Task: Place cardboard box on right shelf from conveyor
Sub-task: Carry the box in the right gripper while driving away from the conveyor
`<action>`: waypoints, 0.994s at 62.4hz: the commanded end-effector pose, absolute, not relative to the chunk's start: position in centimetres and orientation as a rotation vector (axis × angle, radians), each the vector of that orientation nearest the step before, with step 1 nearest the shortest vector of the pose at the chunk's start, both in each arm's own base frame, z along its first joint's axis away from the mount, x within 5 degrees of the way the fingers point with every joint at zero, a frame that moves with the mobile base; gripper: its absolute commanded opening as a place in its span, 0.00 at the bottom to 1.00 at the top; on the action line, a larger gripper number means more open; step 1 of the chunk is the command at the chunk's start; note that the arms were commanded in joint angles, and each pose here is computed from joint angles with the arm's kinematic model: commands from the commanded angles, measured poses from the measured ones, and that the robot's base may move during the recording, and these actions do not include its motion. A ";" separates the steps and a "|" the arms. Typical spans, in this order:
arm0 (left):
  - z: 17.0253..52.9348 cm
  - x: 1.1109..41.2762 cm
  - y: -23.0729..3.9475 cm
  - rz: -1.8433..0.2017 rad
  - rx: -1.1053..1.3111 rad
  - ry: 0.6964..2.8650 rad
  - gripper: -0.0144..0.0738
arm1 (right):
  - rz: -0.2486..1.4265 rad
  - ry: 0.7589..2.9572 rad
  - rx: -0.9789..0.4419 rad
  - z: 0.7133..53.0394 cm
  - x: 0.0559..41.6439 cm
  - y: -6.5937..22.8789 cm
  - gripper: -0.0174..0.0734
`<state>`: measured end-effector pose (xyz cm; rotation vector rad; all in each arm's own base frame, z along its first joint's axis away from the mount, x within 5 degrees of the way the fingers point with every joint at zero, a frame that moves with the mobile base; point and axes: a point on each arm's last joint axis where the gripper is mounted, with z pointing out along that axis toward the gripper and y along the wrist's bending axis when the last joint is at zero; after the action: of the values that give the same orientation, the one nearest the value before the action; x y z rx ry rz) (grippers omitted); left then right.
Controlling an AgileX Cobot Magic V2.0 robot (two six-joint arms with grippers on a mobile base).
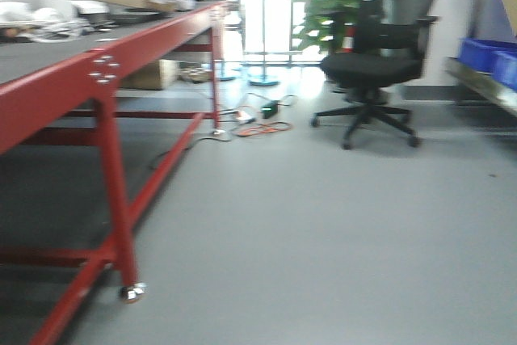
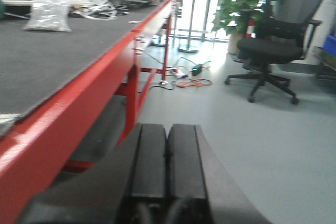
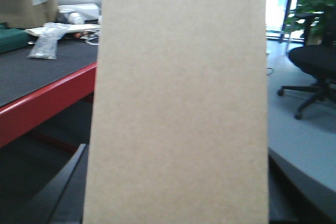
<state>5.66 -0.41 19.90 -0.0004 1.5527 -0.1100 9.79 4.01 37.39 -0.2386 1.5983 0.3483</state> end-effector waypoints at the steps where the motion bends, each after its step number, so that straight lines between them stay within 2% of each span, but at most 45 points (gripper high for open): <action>1: 20.9 5.5 -0.3 -0.114 -0.015 1.448 0.03 | 0.360 1.478 -0.260 39.1 9.5 4.1 0.37; 62: 20.9 5.5 -0.4 -0.121 -0.009 1.448 0.03 | 0.360 1.478 -0.260 39.1 9.5 4.1 0.37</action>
<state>5.66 -0.41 19.90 -0.0004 1.5527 -0.1100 9.79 4.01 37.39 -0.2386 1.5983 0.3483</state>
